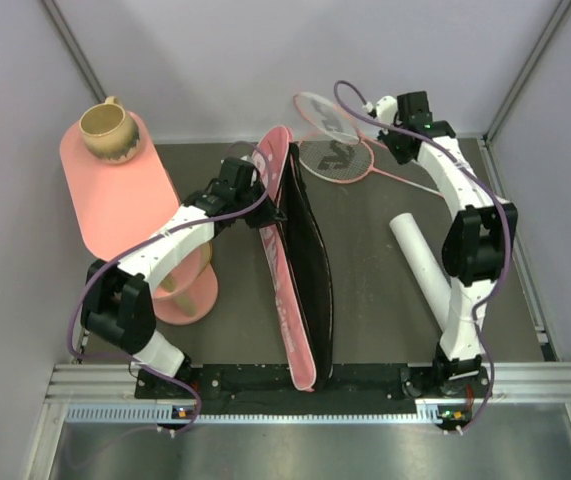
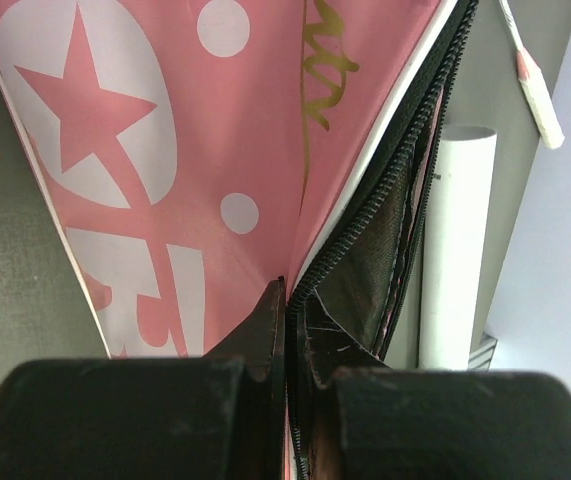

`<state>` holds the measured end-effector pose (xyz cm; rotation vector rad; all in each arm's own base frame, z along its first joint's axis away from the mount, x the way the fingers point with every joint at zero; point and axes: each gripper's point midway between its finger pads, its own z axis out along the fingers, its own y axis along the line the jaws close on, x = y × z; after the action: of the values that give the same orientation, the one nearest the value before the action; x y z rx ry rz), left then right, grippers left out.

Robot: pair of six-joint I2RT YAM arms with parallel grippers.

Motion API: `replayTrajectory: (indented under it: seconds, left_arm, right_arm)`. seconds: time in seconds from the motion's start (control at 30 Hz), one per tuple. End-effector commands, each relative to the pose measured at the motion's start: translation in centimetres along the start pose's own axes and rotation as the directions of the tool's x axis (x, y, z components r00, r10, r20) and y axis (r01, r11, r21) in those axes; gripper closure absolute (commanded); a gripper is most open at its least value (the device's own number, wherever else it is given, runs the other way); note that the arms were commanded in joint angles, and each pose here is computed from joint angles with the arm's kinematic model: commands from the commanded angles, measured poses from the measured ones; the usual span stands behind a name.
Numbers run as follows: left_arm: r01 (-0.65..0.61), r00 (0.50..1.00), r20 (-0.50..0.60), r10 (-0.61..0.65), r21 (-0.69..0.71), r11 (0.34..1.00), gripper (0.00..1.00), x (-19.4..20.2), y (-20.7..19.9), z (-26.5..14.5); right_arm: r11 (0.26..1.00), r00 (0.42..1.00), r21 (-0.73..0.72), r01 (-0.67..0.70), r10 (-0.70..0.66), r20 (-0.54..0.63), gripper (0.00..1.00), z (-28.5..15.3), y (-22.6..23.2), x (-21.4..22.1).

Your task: Pack up the badminton gear

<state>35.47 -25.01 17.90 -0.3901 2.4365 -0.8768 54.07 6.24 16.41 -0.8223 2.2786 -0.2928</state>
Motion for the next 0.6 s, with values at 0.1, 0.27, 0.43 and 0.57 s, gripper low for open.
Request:
replayTrajectory:
  seconds: [0.1,0.27,0.43,0.57]
  left_arm:
    - [0.029,0.989,0.147,-0.030,0.011,1.000,1.00,-3.4,-1.7,-2.6]
    - [-0.005,0.986,0.166,0.005,-0.002,1.000,1.00,-3.7,-1.5,-3.0]
    - [-0.035,0.984,0.173,0.037,-0.014,0.999,1.00,-3.4,-0.8,-3.4]
    - [-0.098,0.978,0.182,0.098,-0.007,0.995,1.00,-3.4,-0.8,-3.8]
  right_arm:
    - [0.964,0.948,-0.062,-0.260,0.267,0.173,1.00,-7.1,1.3,-3.9]
    - [0.791,0.835,-0.396,-0.467,0.542,0.096,1.00,-9.6,8.3,-5.3]
    - [0.658,0.745,-0.461,-0.595,0.667,-0.009,1.00,-8.7,13.6,-4.5]
    - [0.524,0.634,-0.517,-0.677,0.772,-0.047,1.00,-7.6,17.3,-4.3]
